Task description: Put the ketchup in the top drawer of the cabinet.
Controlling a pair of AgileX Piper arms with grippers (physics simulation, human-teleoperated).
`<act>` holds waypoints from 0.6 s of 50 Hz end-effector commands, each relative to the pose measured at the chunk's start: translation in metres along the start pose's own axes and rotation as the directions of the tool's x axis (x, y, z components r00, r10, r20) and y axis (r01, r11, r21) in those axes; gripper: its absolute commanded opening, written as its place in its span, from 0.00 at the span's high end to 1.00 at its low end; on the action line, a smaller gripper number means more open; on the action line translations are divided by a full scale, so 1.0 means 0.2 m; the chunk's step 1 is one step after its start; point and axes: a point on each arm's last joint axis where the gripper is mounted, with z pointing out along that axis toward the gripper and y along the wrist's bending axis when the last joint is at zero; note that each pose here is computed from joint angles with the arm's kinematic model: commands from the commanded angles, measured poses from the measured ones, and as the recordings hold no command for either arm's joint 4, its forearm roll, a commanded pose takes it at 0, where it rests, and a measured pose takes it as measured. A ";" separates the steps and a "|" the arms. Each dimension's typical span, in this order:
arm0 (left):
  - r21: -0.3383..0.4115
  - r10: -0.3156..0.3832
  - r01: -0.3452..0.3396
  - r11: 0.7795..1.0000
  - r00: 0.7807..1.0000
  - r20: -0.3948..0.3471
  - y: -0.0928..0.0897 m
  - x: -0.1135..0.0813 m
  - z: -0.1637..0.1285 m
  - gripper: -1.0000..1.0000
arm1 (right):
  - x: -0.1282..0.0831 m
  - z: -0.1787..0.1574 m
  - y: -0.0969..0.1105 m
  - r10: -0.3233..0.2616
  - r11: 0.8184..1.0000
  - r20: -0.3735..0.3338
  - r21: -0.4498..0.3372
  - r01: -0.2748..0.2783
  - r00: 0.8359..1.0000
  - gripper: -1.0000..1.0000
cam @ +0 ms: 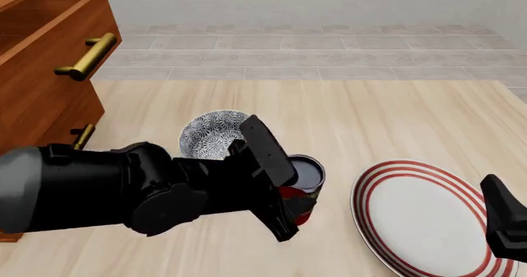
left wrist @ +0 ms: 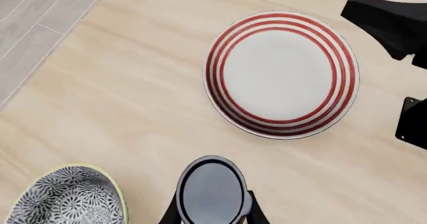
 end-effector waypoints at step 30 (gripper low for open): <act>-0.179 -0.088 0.105 0.978 0.991 0.103 0.19 0.12 -0.56 1.00 | -0.01 0.00 0.00 -0.003 1.000 0.017 0.004 0.003 1.000 0.00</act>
